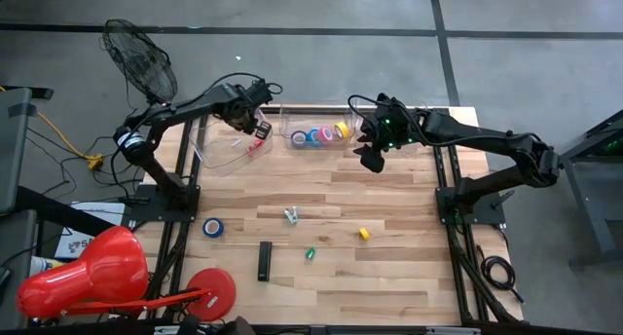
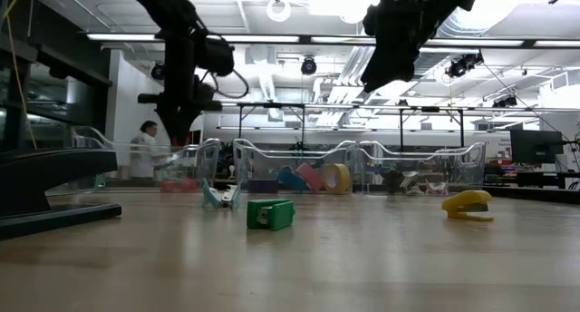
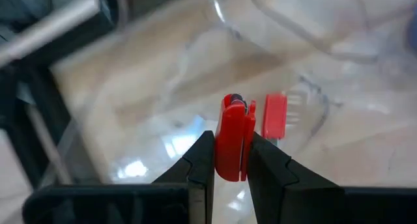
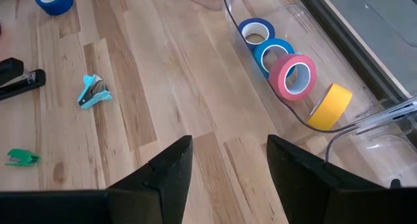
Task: Pick and place Stapler, Stapler remover, tape
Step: Put the red stapler into the left transparent bin
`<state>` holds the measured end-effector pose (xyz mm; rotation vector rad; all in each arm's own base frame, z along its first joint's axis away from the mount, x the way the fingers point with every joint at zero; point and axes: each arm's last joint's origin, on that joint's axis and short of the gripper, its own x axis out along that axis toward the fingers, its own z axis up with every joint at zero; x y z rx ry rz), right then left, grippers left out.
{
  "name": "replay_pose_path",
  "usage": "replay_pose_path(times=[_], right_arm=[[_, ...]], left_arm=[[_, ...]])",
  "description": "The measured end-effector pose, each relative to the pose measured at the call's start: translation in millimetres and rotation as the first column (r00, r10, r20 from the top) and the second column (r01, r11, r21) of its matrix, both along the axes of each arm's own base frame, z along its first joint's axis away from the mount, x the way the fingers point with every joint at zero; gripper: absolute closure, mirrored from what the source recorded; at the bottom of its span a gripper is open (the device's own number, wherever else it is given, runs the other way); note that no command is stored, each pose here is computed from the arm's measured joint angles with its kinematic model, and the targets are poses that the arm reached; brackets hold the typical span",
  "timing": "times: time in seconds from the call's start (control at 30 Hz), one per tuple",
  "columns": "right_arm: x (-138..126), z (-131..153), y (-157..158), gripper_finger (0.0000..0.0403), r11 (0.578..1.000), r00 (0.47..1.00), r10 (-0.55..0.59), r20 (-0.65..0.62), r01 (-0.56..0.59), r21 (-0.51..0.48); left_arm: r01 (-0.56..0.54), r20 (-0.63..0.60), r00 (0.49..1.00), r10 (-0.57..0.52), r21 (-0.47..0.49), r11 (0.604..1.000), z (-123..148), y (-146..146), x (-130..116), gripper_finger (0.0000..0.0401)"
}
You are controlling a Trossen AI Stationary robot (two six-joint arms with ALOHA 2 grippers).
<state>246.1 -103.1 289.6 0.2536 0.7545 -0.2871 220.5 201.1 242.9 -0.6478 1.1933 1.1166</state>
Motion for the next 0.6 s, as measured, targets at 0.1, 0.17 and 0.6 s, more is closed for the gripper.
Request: replay_pose_path(times=[0.1, 0.17, 0.6], right_arm=[[0, 0, 0, 0.0215, 1.000, 1.000, 0.000, 0.000, 0.000, 0.000], [0, 0, 0, 0.0215, 1.000, 1.000, -0.001, 0.000, 0.001, 0.000], [0, 0, 0, 0.0215, 1.000, 1.000, 0.002, 0.000, -0.002, -0.002]], left_arm=[[-0.013, 0.018, 1.000, 0.014, -0.058, 0.998, -23, -5, -4, 0.0346], [-0.031, 0.031, 0.999, 0.034, -0.091, 0.995, -36, -9, -7, 0.0346], [-0.140, 0.003, 0.990, 0.143, -0.165, 0.976, -73, -24, -23, 0.0325]])
